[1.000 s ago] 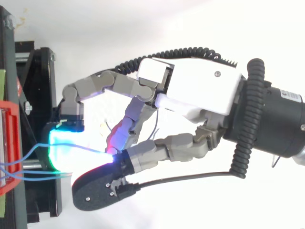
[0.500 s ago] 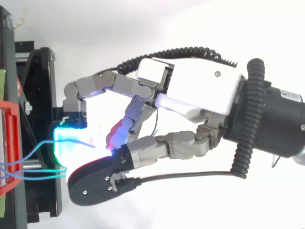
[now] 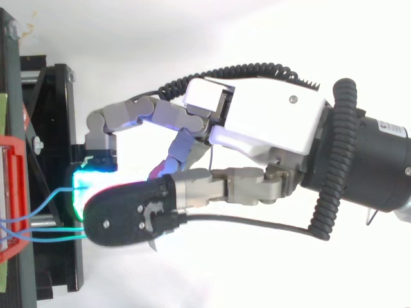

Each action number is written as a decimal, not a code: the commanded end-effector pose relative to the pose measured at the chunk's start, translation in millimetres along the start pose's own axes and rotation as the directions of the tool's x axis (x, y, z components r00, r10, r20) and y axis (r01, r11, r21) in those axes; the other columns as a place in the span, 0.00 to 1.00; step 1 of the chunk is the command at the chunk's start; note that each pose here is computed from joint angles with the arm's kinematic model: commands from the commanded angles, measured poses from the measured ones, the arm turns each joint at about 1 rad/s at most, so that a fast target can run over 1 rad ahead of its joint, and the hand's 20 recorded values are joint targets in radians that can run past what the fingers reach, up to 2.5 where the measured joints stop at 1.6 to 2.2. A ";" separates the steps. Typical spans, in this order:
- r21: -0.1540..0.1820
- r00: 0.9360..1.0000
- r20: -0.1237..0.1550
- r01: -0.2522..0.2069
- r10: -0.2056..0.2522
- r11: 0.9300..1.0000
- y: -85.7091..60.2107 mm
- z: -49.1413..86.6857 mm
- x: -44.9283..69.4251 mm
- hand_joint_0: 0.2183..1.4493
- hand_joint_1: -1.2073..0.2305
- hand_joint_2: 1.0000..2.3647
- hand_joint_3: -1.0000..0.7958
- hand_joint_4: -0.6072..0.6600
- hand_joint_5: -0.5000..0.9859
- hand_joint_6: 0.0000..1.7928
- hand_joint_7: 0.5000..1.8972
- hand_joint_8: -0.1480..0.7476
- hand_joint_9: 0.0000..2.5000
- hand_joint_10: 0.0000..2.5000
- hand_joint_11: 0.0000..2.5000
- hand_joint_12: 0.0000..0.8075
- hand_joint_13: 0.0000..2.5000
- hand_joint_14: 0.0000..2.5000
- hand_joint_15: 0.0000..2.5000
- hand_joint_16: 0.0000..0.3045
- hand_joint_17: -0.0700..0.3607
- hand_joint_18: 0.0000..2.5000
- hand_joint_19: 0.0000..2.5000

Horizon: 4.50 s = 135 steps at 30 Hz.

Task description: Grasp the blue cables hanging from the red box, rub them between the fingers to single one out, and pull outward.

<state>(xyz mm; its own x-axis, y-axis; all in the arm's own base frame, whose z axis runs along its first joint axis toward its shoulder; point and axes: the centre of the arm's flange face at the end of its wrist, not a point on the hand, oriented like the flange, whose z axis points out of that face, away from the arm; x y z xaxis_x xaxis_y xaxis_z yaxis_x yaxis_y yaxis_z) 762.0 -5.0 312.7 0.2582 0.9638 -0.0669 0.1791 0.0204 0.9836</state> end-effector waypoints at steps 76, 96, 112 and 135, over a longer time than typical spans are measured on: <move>0.010 1.000 0.002 0.006 -0.006 1.000 -0.9 -0.6 -1.7 0.29 0.34 0.01 0.49 0.52 0.26 0.48 0.42 0.45 0.49 0.01 0.33 0.45 0.41 0.01 0.32 0.17 0.43 0.34 0.29; 0.010 1.000 0.000 0.016 -0.016 1.000 -0.9 -1.0 -0.5 0.33 0.26 0.02 0.55 0.45 0.26 0.51 0.49 0.42 0.47 0.01 0.32 0.40 0.39 0.01 0.32 0.14 0.38 0.33 0.29; 0.005 0.993 0.004 0.120 -0.120 0.993 -52.4 0.2 -2.8 0.31 0.24 0.01 0.55 0.41 0.27 0.50 0.50 0.40 0.23 0.00 0.03 0.40 0.26 0.01 0.13 0.14 0.39 0.23 0.15; 0.004 0.983 0.001 0.184 -0.184 0.983 -89.4 -4.3 -3.6 0.31 0.23 0.01 0.55 0.42 0.27 0.49 0.53 0.41 0.22 0.00 0.03 0.39 0.23 0.01 0.13 0.14 0.39 0.18 0.11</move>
<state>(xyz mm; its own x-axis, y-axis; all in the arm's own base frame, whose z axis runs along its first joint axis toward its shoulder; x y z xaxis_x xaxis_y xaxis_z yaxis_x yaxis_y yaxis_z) 741.2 -9.5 231.1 0.2186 0.9419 -0.2550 0.2431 0.2006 0.9491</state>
